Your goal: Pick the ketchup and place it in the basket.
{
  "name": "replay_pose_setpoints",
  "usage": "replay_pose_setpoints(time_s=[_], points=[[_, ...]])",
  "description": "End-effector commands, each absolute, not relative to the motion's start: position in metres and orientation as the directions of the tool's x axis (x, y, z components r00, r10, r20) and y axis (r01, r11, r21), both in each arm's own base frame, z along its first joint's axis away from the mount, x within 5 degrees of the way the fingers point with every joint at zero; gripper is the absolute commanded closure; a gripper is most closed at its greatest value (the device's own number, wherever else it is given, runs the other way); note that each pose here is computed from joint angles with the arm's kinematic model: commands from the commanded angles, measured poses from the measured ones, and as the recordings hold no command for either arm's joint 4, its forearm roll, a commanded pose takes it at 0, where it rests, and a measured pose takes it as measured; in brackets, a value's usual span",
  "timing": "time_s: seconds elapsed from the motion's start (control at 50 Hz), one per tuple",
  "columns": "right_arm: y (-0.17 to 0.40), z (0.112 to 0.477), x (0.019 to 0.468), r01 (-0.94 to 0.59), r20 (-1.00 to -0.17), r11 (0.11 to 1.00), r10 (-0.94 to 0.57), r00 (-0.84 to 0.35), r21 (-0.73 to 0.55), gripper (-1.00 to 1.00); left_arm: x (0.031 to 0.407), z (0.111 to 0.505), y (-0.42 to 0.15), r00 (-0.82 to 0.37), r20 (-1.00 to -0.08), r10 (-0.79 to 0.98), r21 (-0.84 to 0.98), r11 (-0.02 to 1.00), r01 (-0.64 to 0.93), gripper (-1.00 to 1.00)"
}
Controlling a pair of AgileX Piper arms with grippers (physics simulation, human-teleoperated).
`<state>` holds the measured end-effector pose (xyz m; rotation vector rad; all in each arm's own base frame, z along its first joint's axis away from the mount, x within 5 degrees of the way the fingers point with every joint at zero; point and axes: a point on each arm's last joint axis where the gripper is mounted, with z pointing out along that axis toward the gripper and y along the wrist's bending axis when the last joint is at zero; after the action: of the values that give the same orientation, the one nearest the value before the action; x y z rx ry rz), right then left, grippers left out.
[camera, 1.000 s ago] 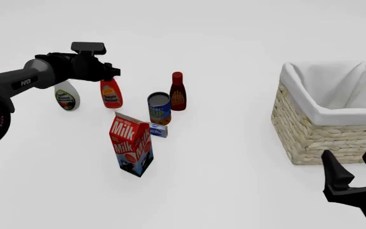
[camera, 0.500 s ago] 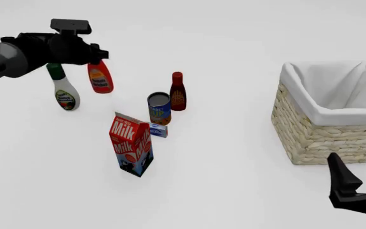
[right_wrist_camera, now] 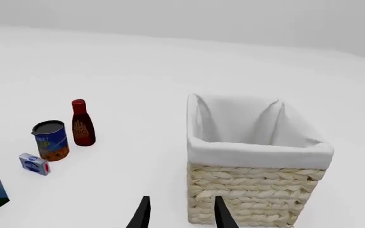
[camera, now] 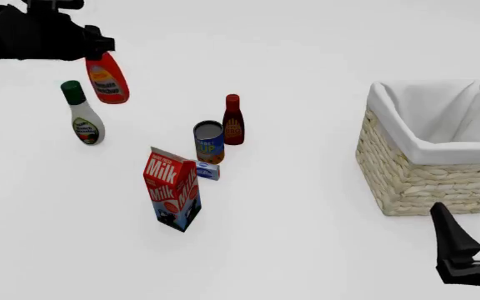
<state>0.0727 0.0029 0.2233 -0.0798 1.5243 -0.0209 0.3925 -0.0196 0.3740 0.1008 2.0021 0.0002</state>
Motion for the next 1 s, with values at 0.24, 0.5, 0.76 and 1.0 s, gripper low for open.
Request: replay_pose_setpoints(time_s=[0.24,0.5,0.76,1.0], points=[[0.029,0.257,0.099,-0.277,-0.983,0.943,-0.175,0.059,-0.185,-1.00,0.281,0.426,-0.023,-0.343,-0.933,0.106,0.073,0.991,0.109,1.00],[0.055,0.283,0.104,-0.461,-0.988,0.874,-0.136,0.075,-0.155,-1.00,0.230,0.442,-0.029,-0.340,-0.935,0.103,0.056,0.988,0.145,1.00],[0.075,0.311,0.097,-0.600,-0.985,0.782,-0.107,0.139,-0.169,-1.00,0.196,0.450,-0.041,-0.343,-0.935,0.088,0.015,0.977,0.210,1.00],[0.102,0.323,0.094,-0.720,-0.989,0.679,-0.063,0.137,-0.143,-1.00,0.191,0.441,-0.053,-0.359,-0.929,0.093,-0.005,0.964,0.265,1.00]])
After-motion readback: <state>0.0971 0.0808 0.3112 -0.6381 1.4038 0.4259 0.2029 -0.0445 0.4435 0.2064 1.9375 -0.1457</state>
